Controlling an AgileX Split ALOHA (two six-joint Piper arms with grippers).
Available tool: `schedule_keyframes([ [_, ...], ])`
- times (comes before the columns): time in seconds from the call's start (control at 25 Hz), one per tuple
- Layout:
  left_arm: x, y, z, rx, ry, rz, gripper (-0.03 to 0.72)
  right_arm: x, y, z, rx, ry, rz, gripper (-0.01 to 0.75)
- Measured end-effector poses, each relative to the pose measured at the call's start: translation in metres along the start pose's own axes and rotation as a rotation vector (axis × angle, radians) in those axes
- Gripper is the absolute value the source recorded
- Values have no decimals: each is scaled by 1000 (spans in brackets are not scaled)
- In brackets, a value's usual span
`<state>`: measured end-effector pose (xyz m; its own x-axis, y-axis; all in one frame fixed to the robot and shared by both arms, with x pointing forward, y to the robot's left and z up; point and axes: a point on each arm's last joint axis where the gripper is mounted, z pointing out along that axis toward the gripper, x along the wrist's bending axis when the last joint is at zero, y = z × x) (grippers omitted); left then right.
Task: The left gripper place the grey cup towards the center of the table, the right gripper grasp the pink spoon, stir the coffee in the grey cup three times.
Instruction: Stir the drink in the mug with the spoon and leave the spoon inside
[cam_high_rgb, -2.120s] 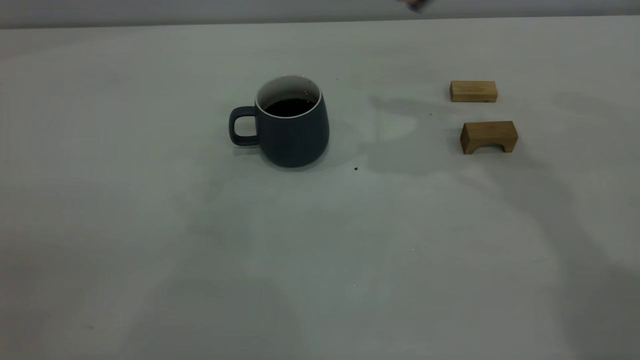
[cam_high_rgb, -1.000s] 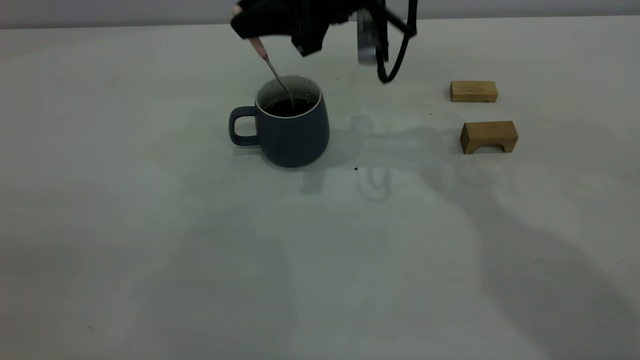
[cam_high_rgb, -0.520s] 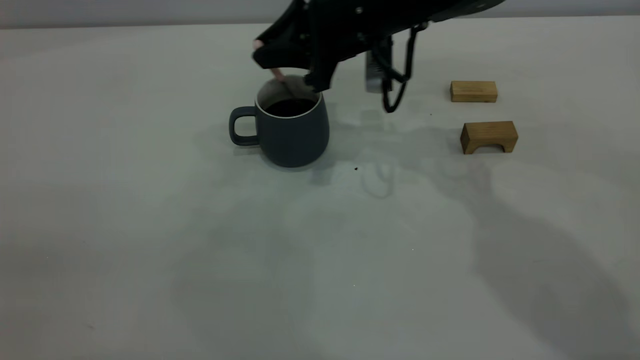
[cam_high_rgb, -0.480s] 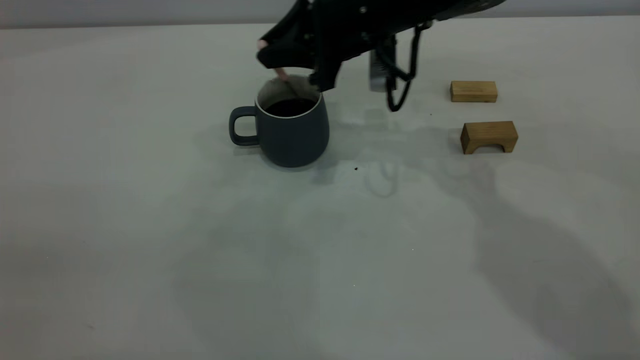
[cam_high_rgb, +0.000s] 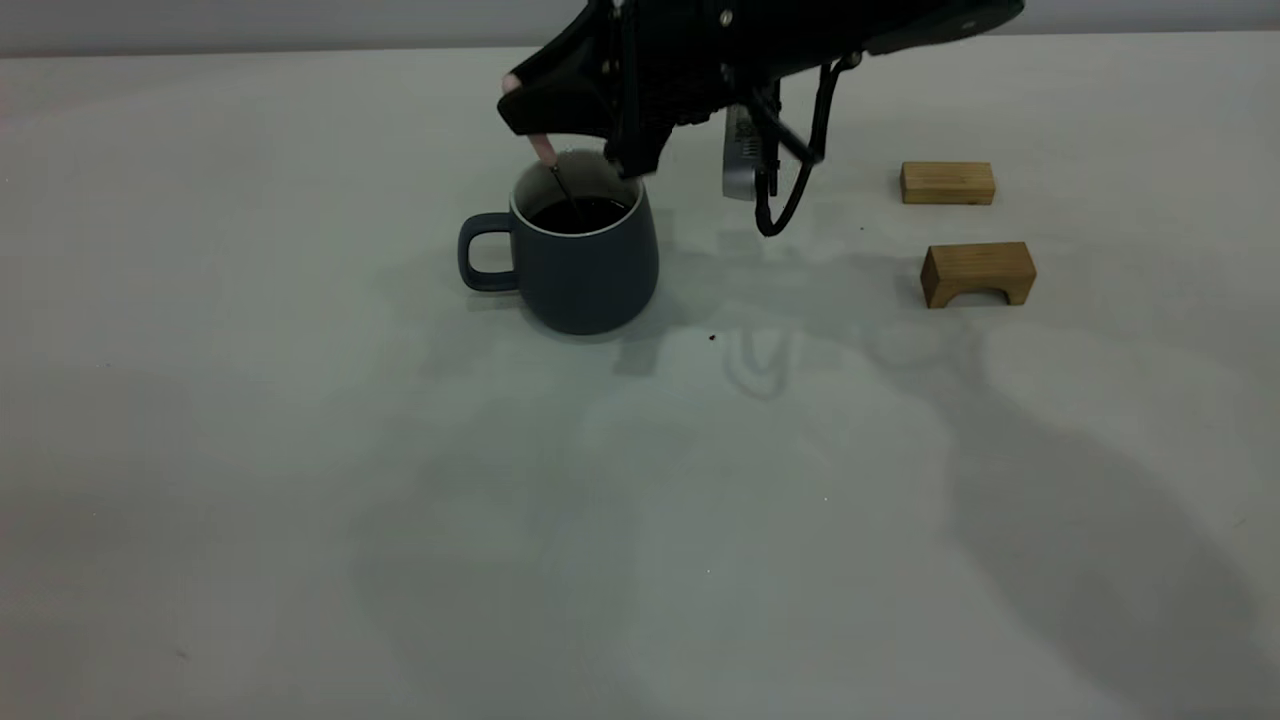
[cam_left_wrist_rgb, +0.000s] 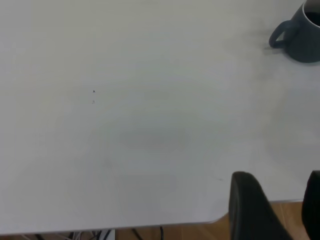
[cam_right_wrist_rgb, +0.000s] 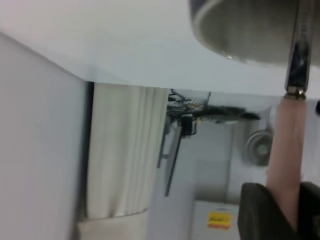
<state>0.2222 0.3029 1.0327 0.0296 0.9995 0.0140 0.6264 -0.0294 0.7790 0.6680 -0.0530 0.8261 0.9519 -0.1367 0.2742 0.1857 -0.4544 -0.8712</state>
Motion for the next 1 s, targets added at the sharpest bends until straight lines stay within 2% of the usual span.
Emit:
schedule_keyframes([
  [0.16,0,0,0,0,0,0,331,2,6,-6,-19,-15,-38,145],
  [0.48,0,0,0,0,0,0,331,-3,8,-6,2,-82,194,145],
  [0.6,0,0,0,0,0,0,331,-7,5,3,36,-60,147,145],
  [0.8,0,0,0,0,0,0,331,-6,8,3,37,-33,-61,145],
  [0.92,0,0,0,0,0,0,331,-1,15,-5,21,-45,-91,145],
  [1.0,0,0,0,0,0,0,331,0,18,-10,28,-66,-62,145],
])
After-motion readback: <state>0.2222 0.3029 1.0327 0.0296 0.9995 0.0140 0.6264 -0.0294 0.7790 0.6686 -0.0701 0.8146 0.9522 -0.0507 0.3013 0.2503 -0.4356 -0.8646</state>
